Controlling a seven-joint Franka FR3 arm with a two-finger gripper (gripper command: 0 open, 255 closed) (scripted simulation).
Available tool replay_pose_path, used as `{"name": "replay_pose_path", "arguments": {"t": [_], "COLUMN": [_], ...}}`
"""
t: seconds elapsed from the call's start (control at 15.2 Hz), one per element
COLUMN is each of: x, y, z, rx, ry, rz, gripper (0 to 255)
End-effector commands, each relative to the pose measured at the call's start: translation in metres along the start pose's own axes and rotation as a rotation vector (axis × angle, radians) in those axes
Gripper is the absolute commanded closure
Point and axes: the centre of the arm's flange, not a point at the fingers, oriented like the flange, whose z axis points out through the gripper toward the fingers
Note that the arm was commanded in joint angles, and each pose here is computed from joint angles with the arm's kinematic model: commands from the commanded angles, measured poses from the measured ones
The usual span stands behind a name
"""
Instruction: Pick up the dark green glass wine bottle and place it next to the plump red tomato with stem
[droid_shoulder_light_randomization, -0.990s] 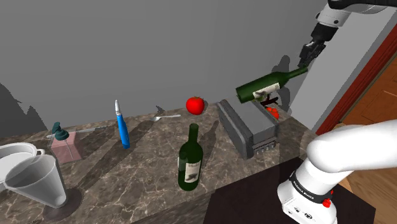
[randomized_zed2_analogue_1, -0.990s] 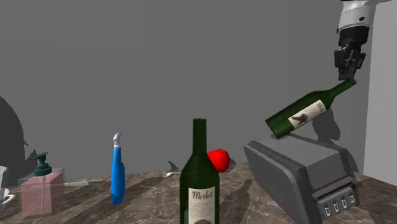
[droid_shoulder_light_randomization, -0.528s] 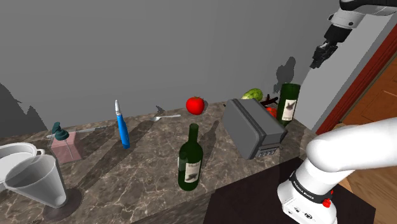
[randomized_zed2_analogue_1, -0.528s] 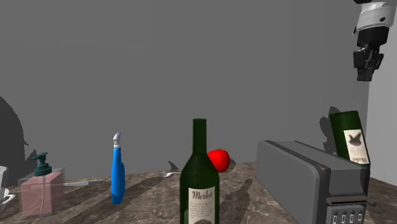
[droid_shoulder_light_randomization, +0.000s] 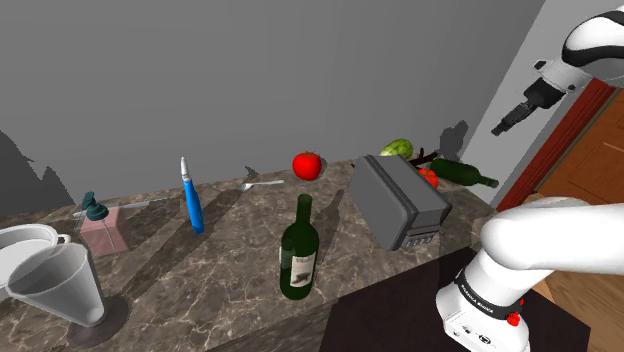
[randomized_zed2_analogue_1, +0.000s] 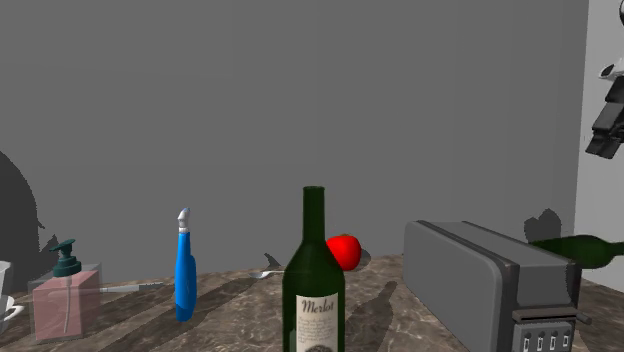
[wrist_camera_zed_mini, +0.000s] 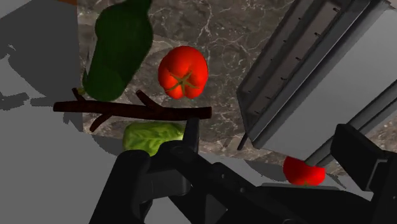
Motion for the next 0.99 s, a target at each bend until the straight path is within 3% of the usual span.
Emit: {"name": "replay_pose_path", "arguments": {"t": [0.0,0.46,0.92], "x": [-0.027,-0.104,-0.154], "y": [0.009,0.042,0.073], "z": [0.021,0.109,0.214], "rx": [0.032,0.145,0.258], "ry": [0.068,0.295,0.521], "rz": [-0.046,-0.187,-0.329], "gripper": [0,0,0]}}
